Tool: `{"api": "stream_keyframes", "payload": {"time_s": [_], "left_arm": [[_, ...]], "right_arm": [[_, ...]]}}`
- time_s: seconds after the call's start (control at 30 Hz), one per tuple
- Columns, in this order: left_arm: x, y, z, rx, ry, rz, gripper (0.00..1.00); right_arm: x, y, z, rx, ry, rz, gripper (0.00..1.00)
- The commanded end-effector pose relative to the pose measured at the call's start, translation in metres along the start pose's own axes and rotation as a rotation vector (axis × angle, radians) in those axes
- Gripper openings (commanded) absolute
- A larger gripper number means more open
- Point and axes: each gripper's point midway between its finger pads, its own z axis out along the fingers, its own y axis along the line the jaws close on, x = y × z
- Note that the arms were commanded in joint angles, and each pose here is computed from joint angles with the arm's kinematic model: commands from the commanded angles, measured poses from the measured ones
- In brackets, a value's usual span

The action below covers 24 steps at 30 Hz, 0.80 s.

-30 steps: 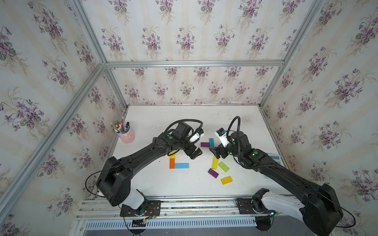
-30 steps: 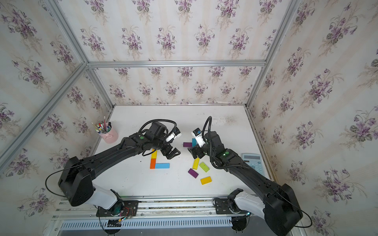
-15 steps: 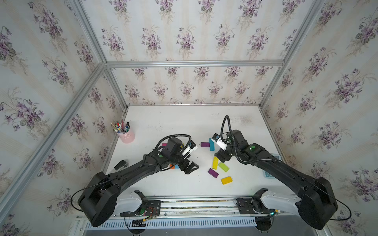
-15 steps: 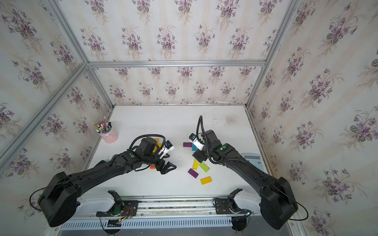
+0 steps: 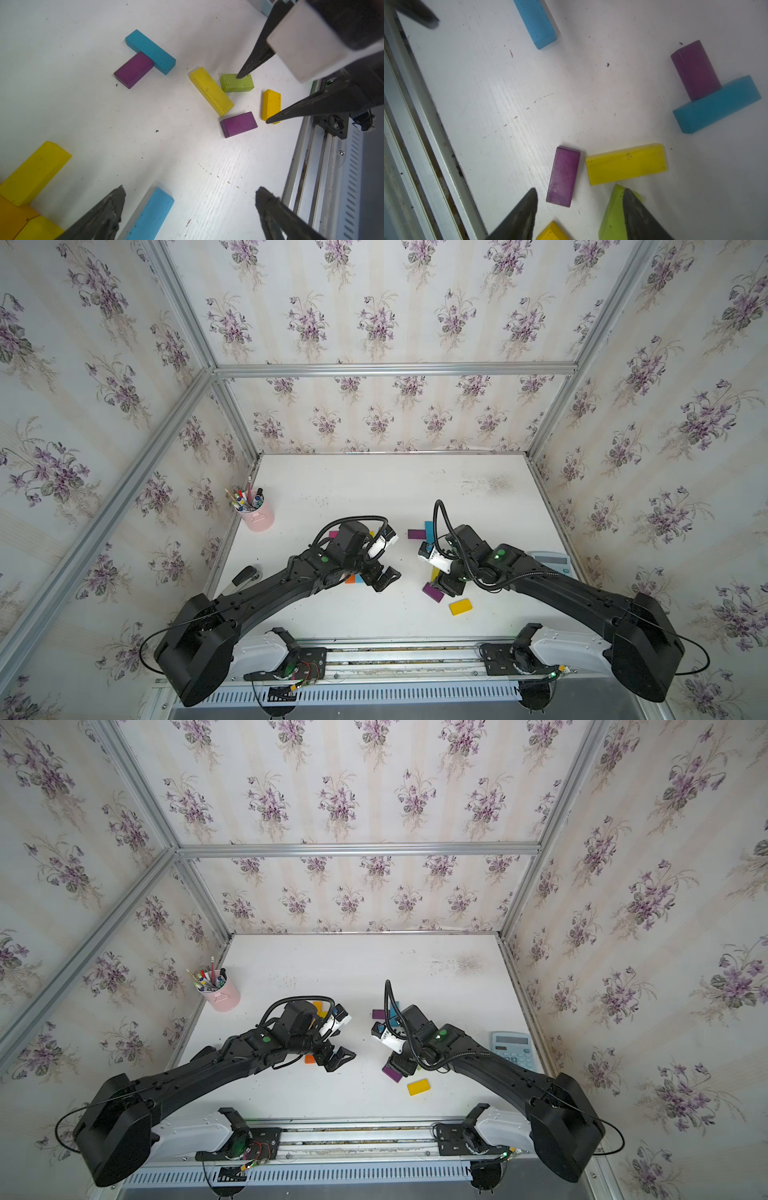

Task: Assemble the letter t with building blocks
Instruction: Pick up the building block from the center of the board.

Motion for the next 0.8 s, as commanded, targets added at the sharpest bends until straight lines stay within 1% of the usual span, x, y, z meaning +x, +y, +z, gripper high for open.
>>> {"api": "stream_keyframes", "payload": {"time_s": [0.0, 0.1, 0.17, 0.2, 0.3, 0.4, 0.5, 0.63, 0.7, 0.77], "left_arm": [[-0.004, 0.015, -0.01, -0.101, -0.017, 0.016, 1.0], [-0.007, 0.016, -0.022, -0.134, -0.054, 0.017, 1.0], [-0.008, 0.015, -0.028, -0.141, -0.085, 0.023, 1.0], [-0.008, 0.015, -0.03, -0.143, -0.092, 0.024, 1.0], [-0.003, 0.014, -0.03, -0.139, -0.086, 0.019, 1.0], [0.0, 0.015, -0.028, -0.145, -0.069, 0.012, 1.0], [-0.002, 0.015, -0.03, -0.145, -0.078, 0.01, 1.0], [-0.003, 0.014, -0.03, -0.139, -0.08, 0.014, 1.0], [-0.004, 0.013, -0.029, -0.13, -0.08, 0.013, 1.0], [-0.003, 0.011, -0.028, -0.117, -0.079, 0.009, 1.0]], "right_arm": [[-0.002, 0.001, 0.008, -0.021, 0.034, 0.05, 0.59], [-0.011, 0.003, 0.016, -0.058, 0.068, 0.1, 0.56], [-0.01, 0.006, 0.022, -0.09, 0.117, 0.132, 0.55], [-0.005, 0.008, 0.025, -0.09, 0.155, 0.133, 0.55], [-0.007, 0.014, 0.027, -0.093, 0.161, 0.13, 0.58], [-0.004, 0.003, 0.033, -0.029, 0.209, 0.217, 0.56], [0.001, 0.009, 0.037, 0.006, 0.249, 0.269, 0.56], [0.0, 0.009, 0.032, 0.063, 0.23, 0.364, 0.58], [-0.004, 0.013, 0.032, 0.095, 0.212, 0.345, 0.6], [-0.003, 0.012, 0.031, 0.128, 0.221, 0.347, 0.61]]}}
